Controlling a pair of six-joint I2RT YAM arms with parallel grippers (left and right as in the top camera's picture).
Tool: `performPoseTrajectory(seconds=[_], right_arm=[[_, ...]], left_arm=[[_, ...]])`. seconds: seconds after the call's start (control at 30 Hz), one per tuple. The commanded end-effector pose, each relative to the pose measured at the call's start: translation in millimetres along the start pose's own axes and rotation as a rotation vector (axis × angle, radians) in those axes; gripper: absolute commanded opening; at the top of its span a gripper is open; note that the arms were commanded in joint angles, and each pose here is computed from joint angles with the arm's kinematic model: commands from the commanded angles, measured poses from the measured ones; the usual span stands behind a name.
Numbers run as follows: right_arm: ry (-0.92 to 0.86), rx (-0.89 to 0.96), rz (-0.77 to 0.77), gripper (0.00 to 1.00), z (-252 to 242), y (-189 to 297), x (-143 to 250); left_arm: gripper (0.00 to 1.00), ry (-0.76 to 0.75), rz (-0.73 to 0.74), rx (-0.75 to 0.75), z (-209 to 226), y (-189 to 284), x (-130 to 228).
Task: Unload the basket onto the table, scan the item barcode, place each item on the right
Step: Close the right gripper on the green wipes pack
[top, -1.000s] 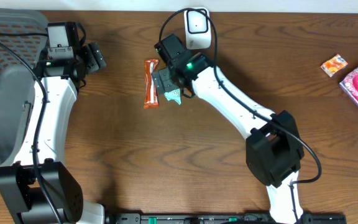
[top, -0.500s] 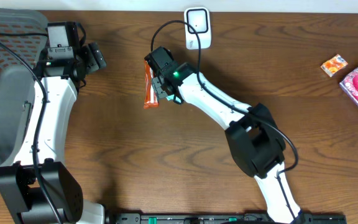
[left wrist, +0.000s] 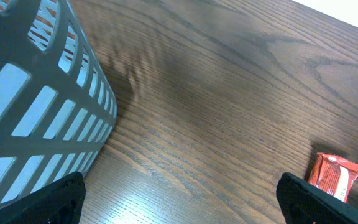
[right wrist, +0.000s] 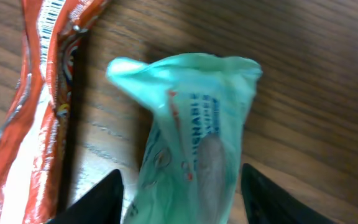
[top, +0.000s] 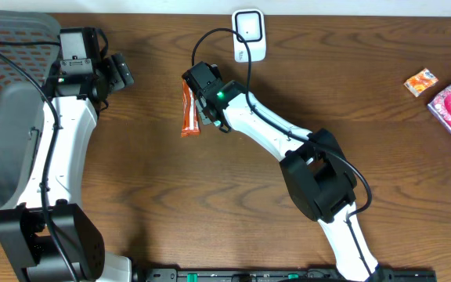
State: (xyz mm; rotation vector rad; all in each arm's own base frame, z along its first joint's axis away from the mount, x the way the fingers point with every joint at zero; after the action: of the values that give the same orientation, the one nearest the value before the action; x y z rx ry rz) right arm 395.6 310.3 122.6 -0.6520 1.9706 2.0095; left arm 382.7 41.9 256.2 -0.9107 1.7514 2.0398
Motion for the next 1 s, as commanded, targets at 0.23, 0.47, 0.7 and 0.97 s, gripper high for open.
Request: performPoseTrajectory(seconds=[0.23,0.47,0.7,0.97], right_arm=[[0.017,0.113,0.02,0.45,-4.7,-24.6,14.0],[0.122,0.164,-0.035,0.59,1.3,-18.4,10.6],[0.24,0.223,-0.082,0.61,11.7,-12.4,12.7],[0.326,0.196,-0.119,0.61,27.7,-8.3,14.1]], left_arm=[[0.98,0.011,0.002,-0.012,2.0,-1.1,-0.8],[0.98,0.011,0.002,-0.012,2.0,-1.1,-0.8],[0.98,0.011,0.002,-0.012,2.0,-1.1,-0.8],[0.98,0.011,0.002,-0.012,2.0,-1.1,-0.8]])
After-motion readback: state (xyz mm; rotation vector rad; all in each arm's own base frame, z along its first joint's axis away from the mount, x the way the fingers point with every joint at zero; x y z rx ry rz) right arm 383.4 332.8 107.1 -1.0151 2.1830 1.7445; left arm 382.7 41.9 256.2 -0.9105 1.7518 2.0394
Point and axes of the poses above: each gripper's point midway between its finger pads, its own y axis back along the fingers, its own z axis along the line the jaws close on, x = y × z, the point moved 10 cm from there along y, back along the fingers, and after that the axes turned 11 degrees about -y, right-handed, at the moved point
